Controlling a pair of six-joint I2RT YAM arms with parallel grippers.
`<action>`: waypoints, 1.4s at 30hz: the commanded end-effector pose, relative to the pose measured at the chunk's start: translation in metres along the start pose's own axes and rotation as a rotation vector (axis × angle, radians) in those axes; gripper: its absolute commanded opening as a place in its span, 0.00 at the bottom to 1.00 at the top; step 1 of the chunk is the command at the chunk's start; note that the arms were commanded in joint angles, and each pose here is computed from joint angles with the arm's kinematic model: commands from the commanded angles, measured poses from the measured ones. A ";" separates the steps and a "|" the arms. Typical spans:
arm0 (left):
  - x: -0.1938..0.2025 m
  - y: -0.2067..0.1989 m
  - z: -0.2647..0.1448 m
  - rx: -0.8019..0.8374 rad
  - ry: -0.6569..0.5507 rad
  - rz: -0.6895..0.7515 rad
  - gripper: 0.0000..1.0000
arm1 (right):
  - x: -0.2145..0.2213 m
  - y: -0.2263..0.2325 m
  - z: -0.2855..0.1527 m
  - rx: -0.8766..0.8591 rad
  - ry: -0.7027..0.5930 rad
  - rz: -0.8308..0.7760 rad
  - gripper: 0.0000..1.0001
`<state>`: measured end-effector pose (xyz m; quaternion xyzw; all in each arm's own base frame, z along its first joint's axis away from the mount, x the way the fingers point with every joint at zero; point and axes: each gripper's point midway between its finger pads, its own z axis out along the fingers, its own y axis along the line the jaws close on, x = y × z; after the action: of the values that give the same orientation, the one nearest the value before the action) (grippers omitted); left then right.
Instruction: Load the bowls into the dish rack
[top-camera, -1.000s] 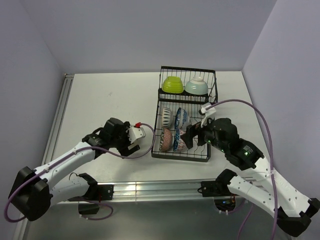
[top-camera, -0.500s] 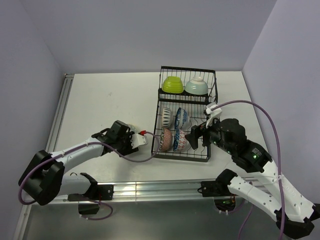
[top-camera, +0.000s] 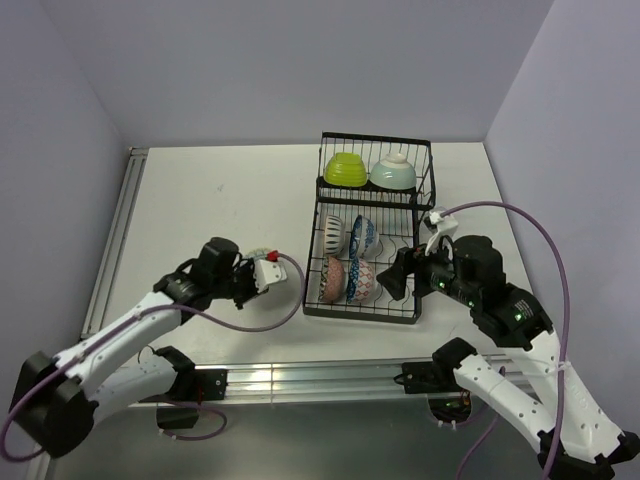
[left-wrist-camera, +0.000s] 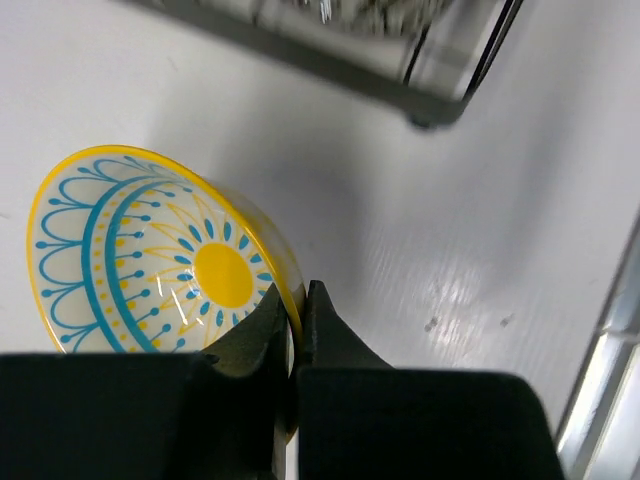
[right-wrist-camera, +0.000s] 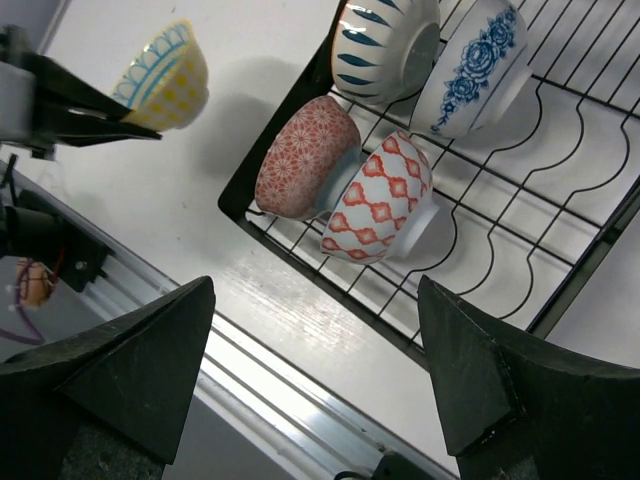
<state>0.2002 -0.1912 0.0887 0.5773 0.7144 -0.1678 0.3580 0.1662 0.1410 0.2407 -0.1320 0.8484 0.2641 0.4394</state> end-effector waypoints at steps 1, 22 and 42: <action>-0.100 0.007 -0.050 -0.047 -0.370 0.025 0.00 | -0.009 0.010 -0.010 -0.045 -0.026 0.073 0.89; -0.305 -0.086 -0.029 0.133 -0.813 -0.009 0.00 | -0.007 0.012 -0.030 -0.088 -0.088 0.547 0.99; -0.351 -0.120 -0.004 0.185 -0.924 -0.025 0.00 | 0.003 -0.001 -0.016 -0.050 -0.094 0.641 1.00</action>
<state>0.1353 -0.4510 0.2383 0.4898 0.5615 -0.4054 0.5296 0.1447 0.1312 0.2362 0.1350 0.8310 0.4074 0.3538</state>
